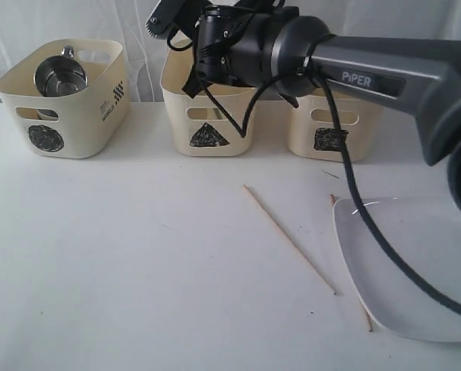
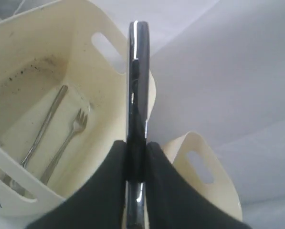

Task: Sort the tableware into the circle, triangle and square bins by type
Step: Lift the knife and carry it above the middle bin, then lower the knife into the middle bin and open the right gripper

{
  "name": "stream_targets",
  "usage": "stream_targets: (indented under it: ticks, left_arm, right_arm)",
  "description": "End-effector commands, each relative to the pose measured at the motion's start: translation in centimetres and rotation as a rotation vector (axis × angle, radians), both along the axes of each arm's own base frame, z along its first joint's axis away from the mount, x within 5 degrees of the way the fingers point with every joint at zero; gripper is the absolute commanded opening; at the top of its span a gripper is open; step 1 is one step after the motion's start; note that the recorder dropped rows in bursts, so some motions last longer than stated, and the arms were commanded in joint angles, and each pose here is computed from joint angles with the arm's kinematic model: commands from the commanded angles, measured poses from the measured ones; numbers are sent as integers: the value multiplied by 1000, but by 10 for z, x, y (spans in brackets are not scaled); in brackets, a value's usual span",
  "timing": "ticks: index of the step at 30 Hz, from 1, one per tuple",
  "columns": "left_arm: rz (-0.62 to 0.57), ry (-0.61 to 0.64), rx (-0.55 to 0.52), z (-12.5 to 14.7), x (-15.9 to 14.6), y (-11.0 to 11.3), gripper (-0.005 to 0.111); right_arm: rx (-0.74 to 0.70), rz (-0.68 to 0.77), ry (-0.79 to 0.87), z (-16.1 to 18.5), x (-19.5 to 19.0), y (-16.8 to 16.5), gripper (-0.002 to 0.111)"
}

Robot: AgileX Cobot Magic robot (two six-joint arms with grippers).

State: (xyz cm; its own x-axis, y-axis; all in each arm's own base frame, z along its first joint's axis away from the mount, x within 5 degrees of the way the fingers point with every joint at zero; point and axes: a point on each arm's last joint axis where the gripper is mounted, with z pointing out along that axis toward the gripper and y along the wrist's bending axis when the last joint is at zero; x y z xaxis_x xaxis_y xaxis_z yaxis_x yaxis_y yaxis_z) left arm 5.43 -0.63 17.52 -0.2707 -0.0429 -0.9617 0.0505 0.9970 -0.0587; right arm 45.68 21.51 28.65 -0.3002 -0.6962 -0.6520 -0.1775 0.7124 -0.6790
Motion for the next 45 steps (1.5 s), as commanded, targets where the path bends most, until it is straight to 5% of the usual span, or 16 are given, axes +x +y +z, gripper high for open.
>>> stream_targets:
  ticks: [1, 12, 29, 45]
  left_arm:
    - [3, -1, -10, -1, 0, 0, 0]
    - [3, -1, -10, -1, 0, 0, 0]
    - [3, -1, -10, -1, 0, 0, 0]
    - [3, -1, -10, -1, 0, 0, 0]
  right_arm:
    - [-35, 65, -28, -5, 15, 5, 0]
    - [-74, 198, -88, -9, 41, 10, 0]
    - [57, 85, -40, -10, 47, -12, 0]
    - [155, 122, -10, -8, 51, -20, 0]
